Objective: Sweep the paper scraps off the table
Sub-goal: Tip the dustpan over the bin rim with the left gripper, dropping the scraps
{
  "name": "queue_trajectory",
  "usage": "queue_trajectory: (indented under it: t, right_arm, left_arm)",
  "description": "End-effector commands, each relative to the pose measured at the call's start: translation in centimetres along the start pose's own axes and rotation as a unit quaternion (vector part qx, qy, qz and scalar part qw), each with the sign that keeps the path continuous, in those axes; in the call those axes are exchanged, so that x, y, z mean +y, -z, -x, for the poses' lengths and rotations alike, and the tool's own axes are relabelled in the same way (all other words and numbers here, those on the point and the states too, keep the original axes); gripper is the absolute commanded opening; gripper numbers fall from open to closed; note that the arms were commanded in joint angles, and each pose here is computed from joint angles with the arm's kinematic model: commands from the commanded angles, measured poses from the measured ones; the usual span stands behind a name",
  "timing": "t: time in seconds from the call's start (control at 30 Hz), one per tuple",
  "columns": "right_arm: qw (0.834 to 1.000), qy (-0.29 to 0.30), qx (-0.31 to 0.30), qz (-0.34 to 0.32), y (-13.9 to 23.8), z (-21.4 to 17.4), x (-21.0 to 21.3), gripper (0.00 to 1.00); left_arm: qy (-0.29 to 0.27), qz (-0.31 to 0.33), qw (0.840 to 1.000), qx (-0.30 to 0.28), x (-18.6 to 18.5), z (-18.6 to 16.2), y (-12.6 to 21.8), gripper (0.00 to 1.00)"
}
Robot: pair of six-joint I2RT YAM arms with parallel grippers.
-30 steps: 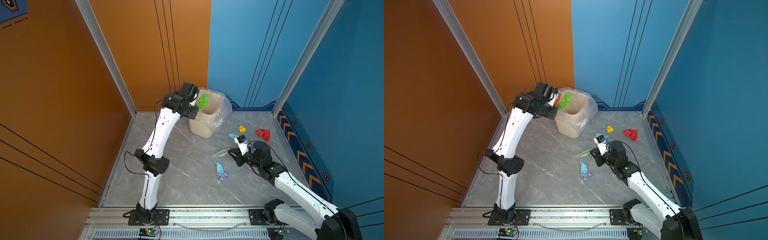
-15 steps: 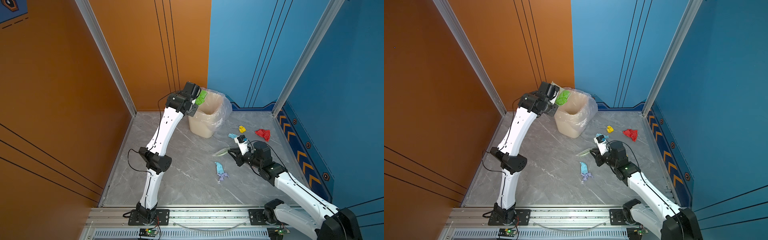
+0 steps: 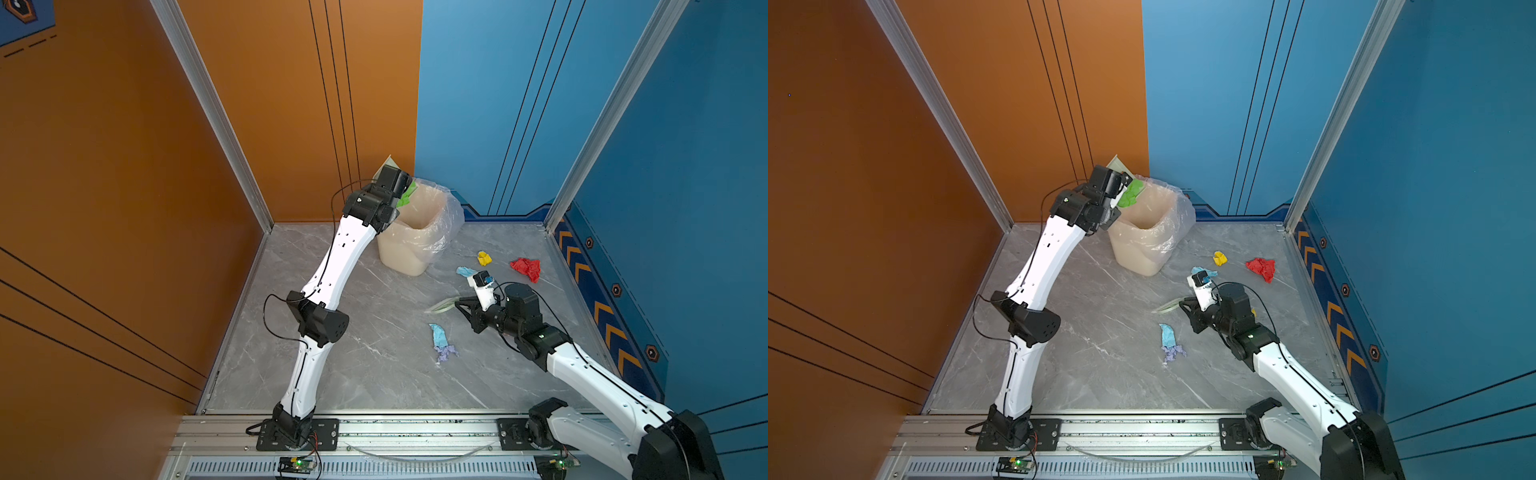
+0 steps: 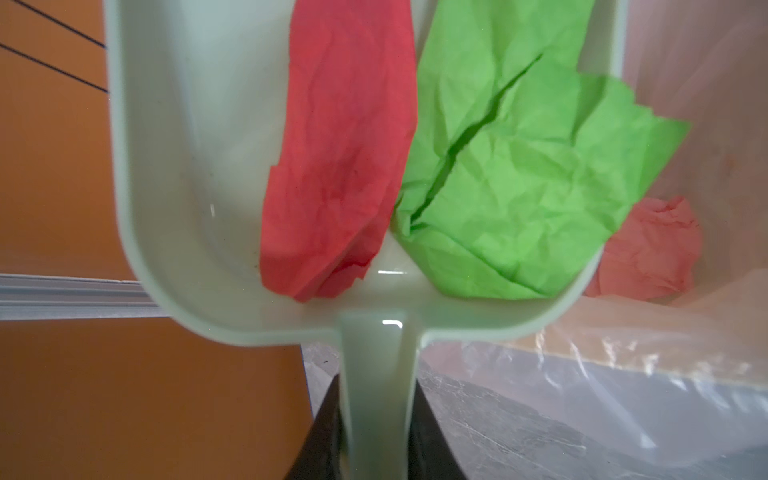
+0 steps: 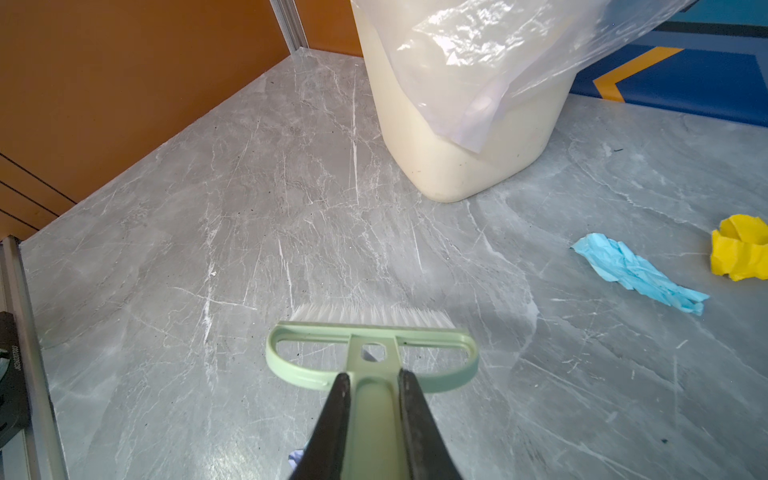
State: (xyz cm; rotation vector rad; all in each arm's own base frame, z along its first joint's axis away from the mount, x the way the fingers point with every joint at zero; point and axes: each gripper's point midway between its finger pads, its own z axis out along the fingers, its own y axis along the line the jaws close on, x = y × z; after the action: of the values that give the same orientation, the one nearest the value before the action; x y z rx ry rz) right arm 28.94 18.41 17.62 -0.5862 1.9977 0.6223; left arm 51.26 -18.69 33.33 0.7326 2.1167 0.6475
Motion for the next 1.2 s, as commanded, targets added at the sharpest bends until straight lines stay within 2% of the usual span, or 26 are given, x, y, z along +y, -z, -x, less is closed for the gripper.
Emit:
queue_trajectory:
  t: [0.0, 0.17, 0.27, 0.37, 0.63, 0.9, 1.07, 1.17]
  right_arm:
    - [1.0, -0.005, -0.008, -0.004, -0.3, 0.1, -0.1, 0.0]
    - [1.0, -0.005, -0.006, -0.005, -0.3, 0.0, -0.1, 0.0]
    - [1.0, -0.005, -0.007, -0.004, -0.3, 0.0, -0.1, 0.0]
    - [1.0, -0.004, -0.009, -0.003, -0.4, 0.1, -0.1, 0.0]
    - [1.0, -0.006, -0.008, -0.002, -0.6, 0.0, -0.1, 0.0]
    - [1.0, -0.008, -0.011, -0.002, -0.6, 0.0, -0.1, 0.0]
    - [1.0, -0.009, -0.013, -0.002, -0.5, -0.1, -0.1, 0.0]
    - [1.0, -0.009, -0.013, -0.002, -0.5, -0.2, -0.1, 0.0]
  left_arm:
    - [-0.044, 0.043, 0.998, 0.0, 0.9, 0.7, -0.3, 0.0]
    - [-0.076, 0.077, 0.994, -0.004, 1.9, 1.4, -0.4, 0.0]
    - [-0.118, 0.084, 0.989, -0.005, 1.7, 1.8, -0.6, 0.0]
    - [-0.169, 0.104, 0.98, 0.001, 1.5, 2.3, -0.9, 0.0]
    - [-0.251, 0.115, 0.961, -0.007, 1.2, 3.4, -1.1, 0.0]
    - [-0.309, 0.132, 0.942, -0.009, 1.7, 4.2, -1.1, 0.0]
    - [-0.355, 0.148, 0.923, 0.011, 1.8, 3.9, -1.7, 0.0]
    - [-0.366, 0.154, 0.918, 0.015, 1.9, 4.0, -1.8, 0.0]
